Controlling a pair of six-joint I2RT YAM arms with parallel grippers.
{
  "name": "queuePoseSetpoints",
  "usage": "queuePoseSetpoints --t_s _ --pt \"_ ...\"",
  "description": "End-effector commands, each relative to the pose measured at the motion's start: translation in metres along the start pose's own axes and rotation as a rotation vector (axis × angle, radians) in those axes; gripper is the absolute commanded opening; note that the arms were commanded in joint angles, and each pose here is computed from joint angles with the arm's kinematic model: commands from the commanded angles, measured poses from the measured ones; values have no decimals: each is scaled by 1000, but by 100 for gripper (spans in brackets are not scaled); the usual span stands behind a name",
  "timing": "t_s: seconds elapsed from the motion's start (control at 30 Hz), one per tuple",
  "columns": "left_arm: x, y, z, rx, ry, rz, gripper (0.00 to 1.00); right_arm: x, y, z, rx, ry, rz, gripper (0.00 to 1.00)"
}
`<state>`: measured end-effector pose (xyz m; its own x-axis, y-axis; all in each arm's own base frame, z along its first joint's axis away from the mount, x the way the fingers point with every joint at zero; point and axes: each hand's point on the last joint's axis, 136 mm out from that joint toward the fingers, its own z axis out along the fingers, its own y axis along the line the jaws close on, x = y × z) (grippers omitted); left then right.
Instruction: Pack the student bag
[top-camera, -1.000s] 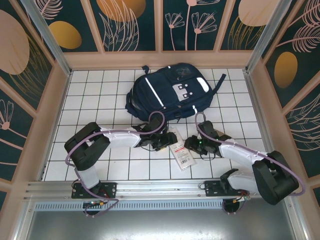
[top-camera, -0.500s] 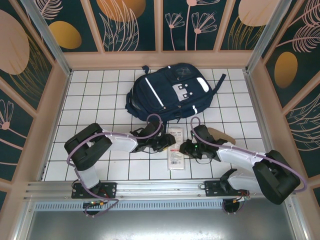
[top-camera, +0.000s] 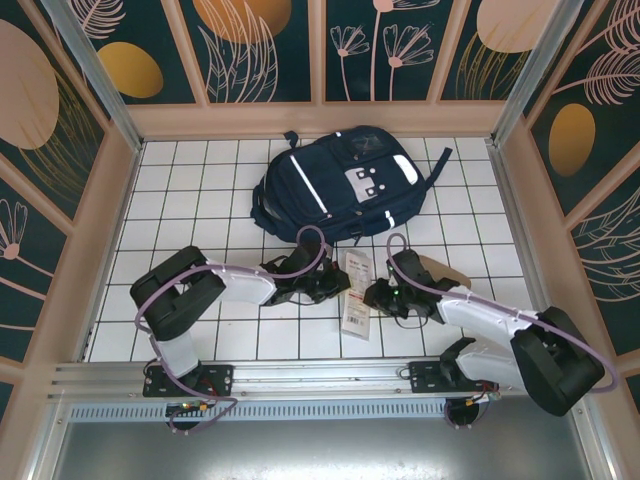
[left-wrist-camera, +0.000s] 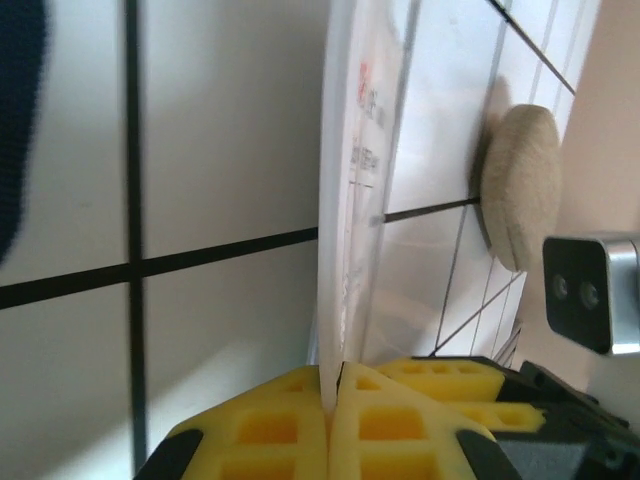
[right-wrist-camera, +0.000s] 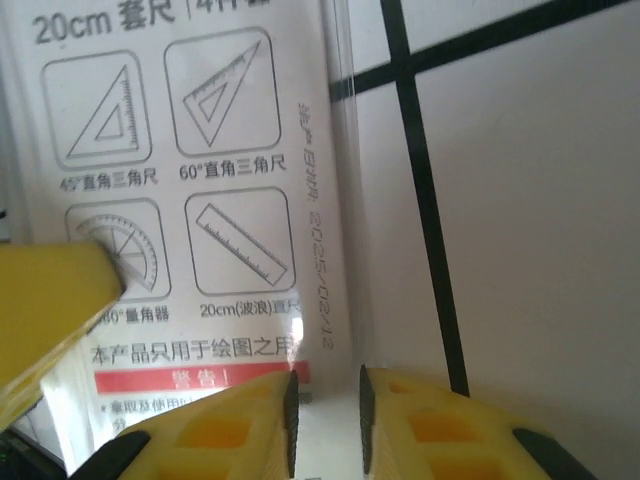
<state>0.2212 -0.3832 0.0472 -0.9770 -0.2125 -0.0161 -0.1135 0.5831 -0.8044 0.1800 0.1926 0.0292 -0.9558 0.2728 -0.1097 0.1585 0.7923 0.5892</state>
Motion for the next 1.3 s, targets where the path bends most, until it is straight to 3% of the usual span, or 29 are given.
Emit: queuePoseSetpoints --t_s 0.0,0.27,0.5,0.63,1.0,1.27 --pt "1 -19 -11 20 -14 38 0 -21 17 -20 -14 -75 -43 26" --pt "-20 -40 -57 -63 -118 137 0 -77 67 -71 43 -260 -201 31" --pt "-65 -46 -121 -62 -270 129 0 -120 113 -75 67 -309 -298 34" --pt "-91 -38 -156 -114 -353 121 0 -140 140 -63 69 -307 -344 34" --pt "-151 30 -232 -257 -518 -20 0 -182 201 3 195 -280 -541 38" --pt "-168 49 -255 -246 -556 -76 0 -197 230 59 324 -267 -702 42"
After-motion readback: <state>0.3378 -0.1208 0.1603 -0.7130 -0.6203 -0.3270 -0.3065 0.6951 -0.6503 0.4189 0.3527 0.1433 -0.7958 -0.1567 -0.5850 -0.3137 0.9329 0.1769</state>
